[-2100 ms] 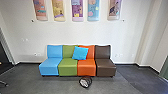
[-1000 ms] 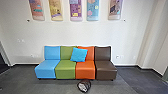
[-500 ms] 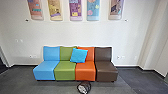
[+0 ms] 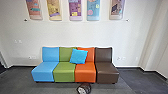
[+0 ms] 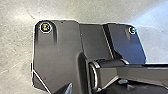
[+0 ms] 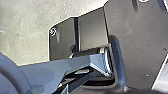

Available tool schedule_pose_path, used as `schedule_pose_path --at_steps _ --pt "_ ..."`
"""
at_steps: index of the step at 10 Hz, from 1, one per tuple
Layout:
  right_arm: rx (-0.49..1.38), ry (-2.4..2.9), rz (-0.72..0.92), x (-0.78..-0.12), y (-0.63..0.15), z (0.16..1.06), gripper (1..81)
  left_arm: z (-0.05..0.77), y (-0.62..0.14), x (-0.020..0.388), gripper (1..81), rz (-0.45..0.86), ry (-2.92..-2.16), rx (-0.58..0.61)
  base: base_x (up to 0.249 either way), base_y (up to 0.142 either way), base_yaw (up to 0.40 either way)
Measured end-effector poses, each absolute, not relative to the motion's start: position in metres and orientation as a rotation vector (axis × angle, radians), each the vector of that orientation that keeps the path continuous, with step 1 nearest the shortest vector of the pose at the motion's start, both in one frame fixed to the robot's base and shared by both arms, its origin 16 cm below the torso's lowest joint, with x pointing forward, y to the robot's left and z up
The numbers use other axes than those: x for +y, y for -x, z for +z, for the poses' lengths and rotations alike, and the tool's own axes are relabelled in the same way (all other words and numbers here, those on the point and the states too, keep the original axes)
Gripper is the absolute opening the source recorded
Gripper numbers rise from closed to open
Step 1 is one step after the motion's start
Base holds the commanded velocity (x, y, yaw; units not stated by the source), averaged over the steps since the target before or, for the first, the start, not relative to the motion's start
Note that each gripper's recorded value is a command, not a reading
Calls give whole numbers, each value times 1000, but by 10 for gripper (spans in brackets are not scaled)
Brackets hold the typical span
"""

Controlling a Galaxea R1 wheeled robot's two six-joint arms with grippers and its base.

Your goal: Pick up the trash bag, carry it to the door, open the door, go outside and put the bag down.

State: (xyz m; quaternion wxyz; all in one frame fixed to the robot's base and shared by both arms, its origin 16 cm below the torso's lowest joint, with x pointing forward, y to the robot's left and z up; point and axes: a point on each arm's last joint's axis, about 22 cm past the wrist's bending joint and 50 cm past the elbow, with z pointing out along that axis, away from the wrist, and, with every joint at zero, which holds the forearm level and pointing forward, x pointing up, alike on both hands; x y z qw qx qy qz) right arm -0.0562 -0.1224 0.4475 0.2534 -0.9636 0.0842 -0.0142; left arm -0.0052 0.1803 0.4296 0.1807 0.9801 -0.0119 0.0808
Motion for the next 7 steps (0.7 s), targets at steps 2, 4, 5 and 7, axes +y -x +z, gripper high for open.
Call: schedule_pose_path --at_steps 2,4,5,7 --pt "229 2619 -38 -122 57 448 811 430 6 180 811 226 -2769 -34 128 -70 0" --pt "232 2614 -40 -119 56 448 811 429 4 182 811 229 -2772 -35 133 -78 0" --pt "228 2614 -46 -119 52 448 811 429 -1 182 811 236 -2772 -35 132 -78 0" --pt "225 2617 -43 -121 54 448 811 430 -2 178 811 239 -2766 -35 133 -78 0"
